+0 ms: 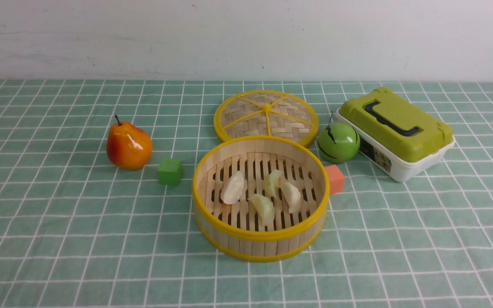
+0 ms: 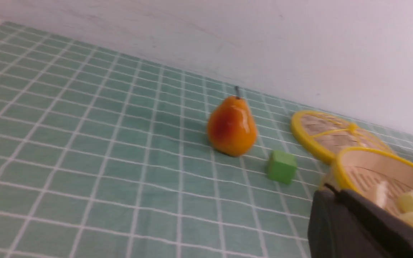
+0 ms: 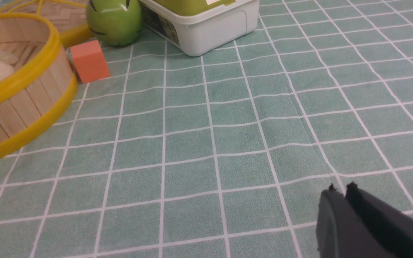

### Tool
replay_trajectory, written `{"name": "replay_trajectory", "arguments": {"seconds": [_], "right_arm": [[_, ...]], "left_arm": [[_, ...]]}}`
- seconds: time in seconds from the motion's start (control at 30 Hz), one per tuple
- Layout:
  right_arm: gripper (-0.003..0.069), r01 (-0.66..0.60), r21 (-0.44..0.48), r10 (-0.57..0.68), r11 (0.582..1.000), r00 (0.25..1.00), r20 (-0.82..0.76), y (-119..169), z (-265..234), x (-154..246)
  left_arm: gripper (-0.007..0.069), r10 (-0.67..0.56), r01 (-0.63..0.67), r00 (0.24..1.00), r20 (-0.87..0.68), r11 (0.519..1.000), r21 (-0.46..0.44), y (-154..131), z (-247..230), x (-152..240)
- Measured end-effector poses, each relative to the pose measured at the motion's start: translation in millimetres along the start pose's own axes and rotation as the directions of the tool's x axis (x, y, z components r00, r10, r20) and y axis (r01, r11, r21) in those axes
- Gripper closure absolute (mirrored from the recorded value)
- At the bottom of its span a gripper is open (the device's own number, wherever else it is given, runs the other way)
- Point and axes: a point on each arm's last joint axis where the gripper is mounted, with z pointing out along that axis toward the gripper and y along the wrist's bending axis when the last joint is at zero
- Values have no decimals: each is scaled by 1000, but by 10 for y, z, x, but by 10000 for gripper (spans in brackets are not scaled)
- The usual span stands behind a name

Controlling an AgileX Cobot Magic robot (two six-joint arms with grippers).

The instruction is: Put the dumplings into the steamer on the table with the blue tablecloth.

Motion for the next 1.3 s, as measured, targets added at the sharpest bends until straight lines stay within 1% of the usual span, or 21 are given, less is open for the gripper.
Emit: {"name": "replay_trajectory", "arguments": {"seconds": [0.1, 0.23, 0.27, 0.3, 0.4, 1.3], "right_arm": [[622, 0, 0, 0, 1000, 1000, 0, 0, 1, 1], [617, 0, 0, 0, 1000, 1000, 0, 0, 1, 1], [617, 0, 0, 0, 1000, 1000, 0, 0, 1, 1], [615, 0, 0, 0, 1000, 1000, 0, 0, 1, 1], [610, 0, 0, 0, 1000, 1000, 0, 0, 1, 1], [573, 0, 0, 0, 1000, 1000, 0, 0, 1, 1]], "left_arm": [[639, -2, 0, 1000, -25, 997, -78, 92, -20, 166], [639, -8, -12, 992, -128, 989, -149, 159, -22, 333], [639, -12, -11, 987, -161, 989, -145, 168, -27, 359], [639, -16, -14, 983, -182, 987, -161, 176, -32, 385], [639, -17, -18, 977, -211, 987, -162, 186, -36, 412], [639, -14, -21, 977, -212, 986, -163, 187, -37, 413]]}}
